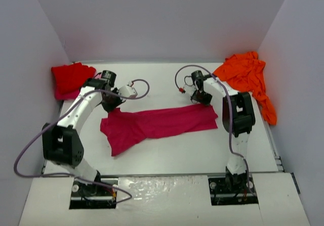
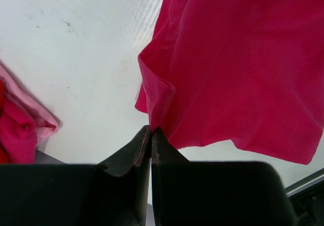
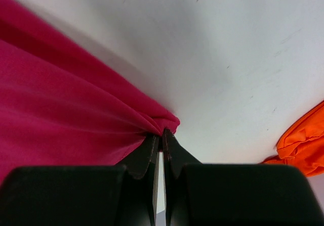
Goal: Fold and stack the t-shirts
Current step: Grab the bottom of the folded rectangular tshirt with both arms, then rotate the tshirt 90 degrees
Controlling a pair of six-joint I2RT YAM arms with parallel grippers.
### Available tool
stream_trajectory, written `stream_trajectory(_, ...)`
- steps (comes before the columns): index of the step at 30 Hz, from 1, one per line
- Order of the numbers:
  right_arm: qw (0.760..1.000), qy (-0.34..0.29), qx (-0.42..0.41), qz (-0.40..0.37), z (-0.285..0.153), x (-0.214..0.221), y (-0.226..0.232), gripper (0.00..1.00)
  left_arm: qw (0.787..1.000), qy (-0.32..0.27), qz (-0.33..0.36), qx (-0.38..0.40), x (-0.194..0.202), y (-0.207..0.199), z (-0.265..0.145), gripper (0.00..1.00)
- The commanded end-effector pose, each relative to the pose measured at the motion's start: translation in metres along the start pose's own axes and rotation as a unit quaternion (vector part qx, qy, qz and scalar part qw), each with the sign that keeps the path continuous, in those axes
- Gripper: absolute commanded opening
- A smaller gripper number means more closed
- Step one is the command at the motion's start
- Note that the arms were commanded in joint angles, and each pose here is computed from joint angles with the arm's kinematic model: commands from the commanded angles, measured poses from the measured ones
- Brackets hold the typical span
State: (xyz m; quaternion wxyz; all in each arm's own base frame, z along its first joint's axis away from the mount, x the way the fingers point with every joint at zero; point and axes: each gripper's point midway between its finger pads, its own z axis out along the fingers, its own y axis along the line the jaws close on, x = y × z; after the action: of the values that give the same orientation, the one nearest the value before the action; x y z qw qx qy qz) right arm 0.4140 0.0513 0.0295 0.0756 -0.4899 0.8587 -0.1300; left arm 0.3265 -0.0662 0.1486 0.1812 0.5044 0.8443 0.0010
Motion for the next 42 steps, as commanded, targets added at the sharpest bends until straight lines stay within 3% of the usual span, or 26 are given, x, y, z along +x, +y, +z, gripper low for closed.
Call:
stream_trajectory(1,1.0,-0.006,0.021,0.013,-0.007,-0.013,-0.018,0.0,1.0,-0.013,-0.009,-0.014,-0.006,0.017,0.019,0.0)
stream_trajectory(5,0.999,0.005,0.022,0.022,0.005,-0.014,-0.021,0.03,1.0,0.008,-0.023,0.018,-0.003,0.017,0.047,0.0)
stream_trajectory(8,0.999,0.008,0.028,0.035,0.009,-0.014,-0.025,0.3,0.999,0.022,-0.045,0.01,0.0,0.022,0.063,0.49)
stream_trajectory(12,0.997,-0.008,0.047,0.061,0.002,-0.015,-0.035,0.44,0.995,-0.029,-0.077,-0.063,-0.015,0.05,0.055,0.83)
stream_trajectory(14,0.995,-0.021,0.06,0.073,-0.005,-0.016,-0.041,0.46,0.992,-0.049,-0.084,-0.082,-0.022,0.056,0.046,0.9)
stream_trajectory(23,0.981,-0.08,0.128,0.121,-0.061,-0.016,-0.065,0.48,0.98,-0.112,-0.091,-0.139,-0.042,0.066,-0.015,0.91)
stream_trajectory(26,0.979,-0.094,0.134,0.121,-0.076,-0.013,-0.065,0.42,0.979,-0.132,-0.09,-0.127,-0.048,0.056,-0.036,0.85)
stream_trajectory(27,0.978,-0.097,0.139,0.12,-0.082,-0.013,-0.065,0.34,0.98,-0.14,-0.09,-0.113,-0.051,0.049,-0.042,0.74)
stream_trajectory(29,0.977,-0.104,0.143,0.12,-0.091,-0.01,-0.063,0.29,0.982,-0.149,-0.084,-0.081,-0.052,0.029,-0.051,0.56)
stream_trajectory(32,0.98,-0.101,0.132,0.109,-0.093,-0.007,-0.052,0.17,0.985,-0.144,-0.075,-0.06,-0.047,0.01,-0.051,0.17)
stream_trajectory(33,0.981,-0.1,0.127,0.106,-0.092,-0.006,-0.048,0.17,0.986,-0.141,-0.072,-0.054,-0.046,0.006,-0.05,0.15)
stream_trajectory(34,0.984,-0.099,0.115,0.098,-0.09,-0.005,-0.041,0.14,0.989,-0.127,-0.068,-0.034,-0.039,-0.005,-0.043,0.04)
stream_trajectory(35,0.986,-0.096,0.105,0.091,-0.086,-0.005,-0.034,0.13,0.991,-0.117,-0.067,-0.019,-0.036,-0.013,-0.037,0.0)
stream_trajectory(42,0.994,-0.07,0.05,0.07,-0.05,-0.007,0.002,0.06,0.995,-0.06,-0.046,0.058,-0.024,-0.052,0.004,0.0)
